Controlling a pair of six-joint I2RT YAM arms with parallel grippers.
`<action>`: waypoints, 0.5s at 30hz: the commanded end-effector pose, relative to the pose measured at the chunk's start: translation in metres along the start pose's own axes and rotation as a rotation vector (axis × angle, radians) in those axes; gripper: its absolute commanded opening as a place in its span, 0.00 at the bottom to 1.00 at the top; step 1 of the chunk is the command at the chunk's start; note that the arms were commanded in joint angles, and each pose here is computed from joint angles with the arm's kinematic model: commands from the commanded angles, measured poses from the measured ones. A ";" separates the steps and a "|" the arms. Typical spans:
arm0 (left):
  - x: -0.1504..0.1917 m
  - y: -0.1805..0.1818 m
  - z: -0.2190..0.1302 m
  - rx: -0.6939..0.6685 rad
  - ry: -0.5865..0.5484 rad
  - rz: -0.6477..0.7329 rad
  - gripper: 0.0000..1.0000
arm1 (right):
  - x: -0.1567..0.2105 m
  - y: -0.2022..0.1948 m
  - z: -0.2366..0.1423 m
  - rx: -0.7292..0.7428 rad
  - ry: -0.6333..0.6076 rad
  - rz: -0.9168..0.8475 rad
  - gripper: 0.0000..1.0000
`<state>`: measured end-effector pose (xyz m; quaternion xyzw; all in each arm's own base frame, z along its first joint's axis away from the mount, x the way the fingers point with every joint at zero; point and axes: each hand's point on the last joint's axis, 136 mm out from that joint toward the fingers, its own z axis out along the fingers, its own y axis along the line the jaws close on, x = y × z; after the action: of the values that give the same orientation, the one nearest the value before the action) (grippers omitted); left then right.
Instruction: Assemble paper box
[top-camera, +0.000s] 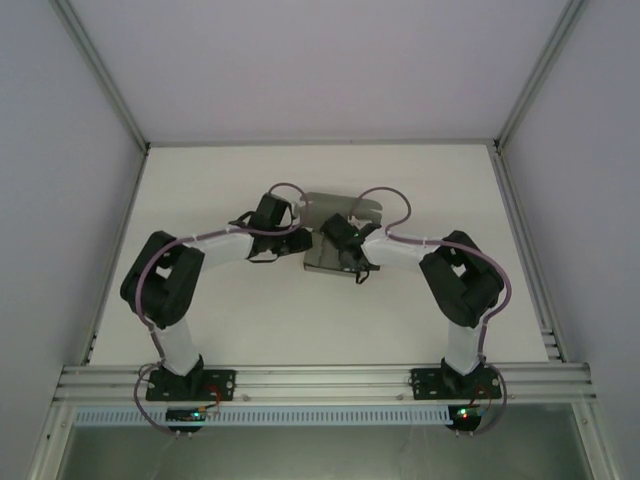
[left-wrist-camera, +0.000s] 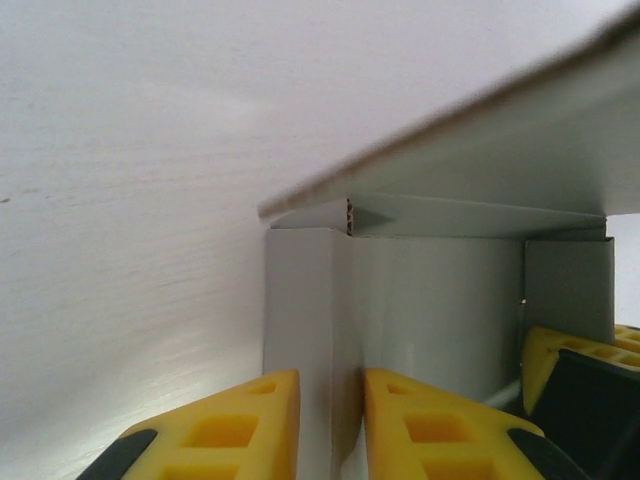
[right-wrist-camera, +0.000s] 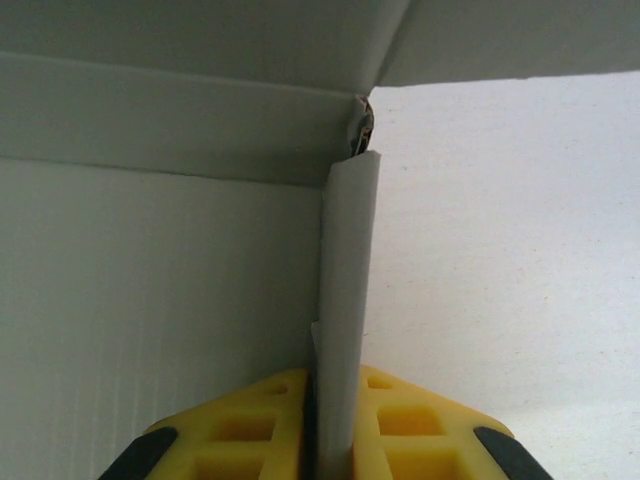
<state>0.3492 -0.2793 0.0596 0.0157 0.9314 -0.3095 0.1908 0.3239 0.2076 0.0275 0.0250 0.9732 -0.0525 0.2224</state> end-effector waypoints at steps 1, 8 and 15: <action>0.043 0.018 0.016 -0.099 0.141 0.056 0.22 | 0.010 0.003 0.002 -0.019 0.026 -0.012 0.14; 0.063 0.068 0.019 -0.443 0.156 0.220 0.19 | 0.010 0.001 0.004 -0.015 0.023 -0.004 0.15; 0.071 0.077 0.022 -0.600 0.204 0.357 0.04 | 0.009 -0.003 0.001 -0.006 0.014 -0.005 0.14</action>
<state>0.3517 -0.2851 0.0382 0.0962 0.9542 -0.1150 0.2588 0.3239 0.2042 0.0277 0.0311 0.9715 -0.0538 0.2288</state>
